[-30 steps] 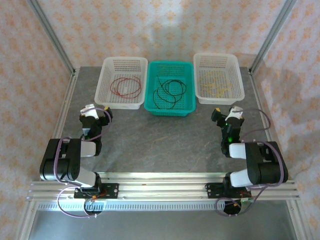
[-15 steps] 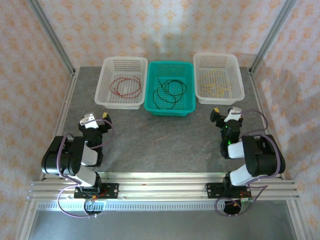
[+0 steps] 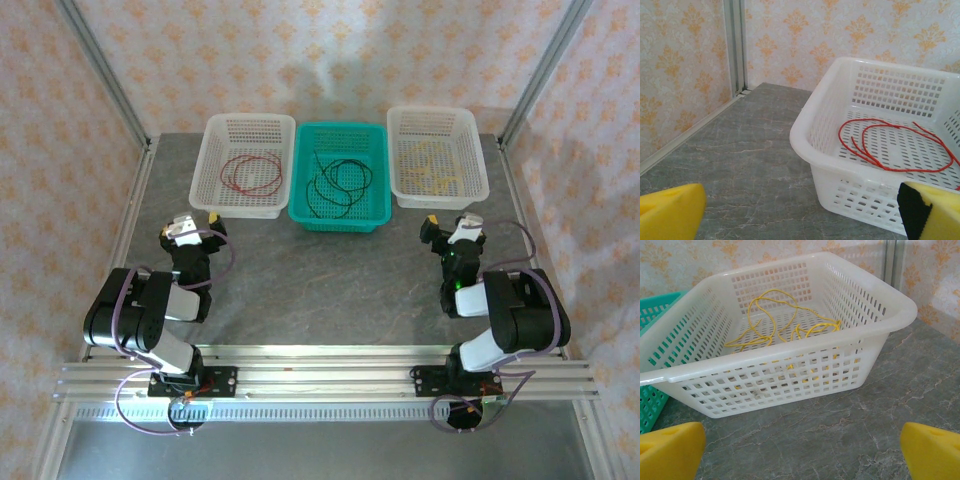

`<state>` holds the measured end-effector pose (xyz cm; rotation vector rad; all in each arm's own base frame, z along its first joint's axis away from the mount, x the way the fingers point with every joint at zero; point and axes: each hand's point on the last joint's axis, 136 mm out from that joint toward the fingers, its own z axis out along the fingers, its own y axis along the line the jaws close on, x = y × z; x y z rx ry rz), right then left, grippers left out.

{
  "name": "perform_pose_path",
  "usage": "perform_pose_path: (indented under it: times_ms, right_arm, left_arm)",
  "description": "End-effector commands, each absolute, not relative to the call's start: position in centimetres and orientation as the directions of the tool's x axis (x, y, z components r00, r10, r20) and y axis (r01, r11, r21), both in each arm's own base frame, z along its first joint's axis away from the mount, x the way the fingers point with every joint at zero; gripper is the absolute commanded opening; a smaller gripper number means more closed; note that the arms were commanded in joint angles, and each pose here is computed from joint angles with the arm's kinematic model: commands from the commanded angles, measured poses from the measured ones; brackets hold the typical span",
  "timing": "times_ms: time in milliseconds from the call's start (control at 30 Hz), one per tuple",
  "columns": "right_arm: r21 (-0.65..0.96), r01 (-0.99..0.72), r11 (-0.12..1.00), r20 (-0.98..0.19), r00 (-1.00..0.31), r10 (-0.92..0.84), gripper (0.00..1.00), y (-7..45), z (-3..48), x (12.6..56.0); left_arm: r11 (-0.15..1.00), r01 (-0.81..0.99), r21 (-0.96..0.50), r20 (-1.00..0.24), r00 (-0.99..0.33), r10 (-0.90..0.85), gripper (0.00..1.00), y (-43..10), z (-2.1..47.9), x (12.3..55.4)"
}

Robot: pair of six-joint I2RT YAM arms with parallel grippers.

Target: Untangle the cables

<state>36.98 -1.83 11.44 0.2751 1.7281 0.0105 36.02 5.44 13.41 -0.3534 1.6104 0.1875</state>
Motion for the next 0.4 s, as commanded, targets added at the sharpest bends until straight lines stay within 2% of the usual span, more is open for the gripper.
perform_pose_path:
  times_ms: [0,367]
  right_arm:
    - [0.152,0.185,0.971,-0.979,-0.108,0.174,1.00,-2.02,12.50,37.30]
    - [0.152,0.186,0.971,-0.979,-0.108,0.174,1.00,-2.02,12.52,37.34]
  left_arm:
    - [0.944,-0.321,-0.074,-0.995,-0.040,-0.092,0.99,5.05,13.66,36.33]
    - [0.946,-0.317,-0.074,-0.995,-0.045,-0.093,1.00,5.02,13.55,36.39]
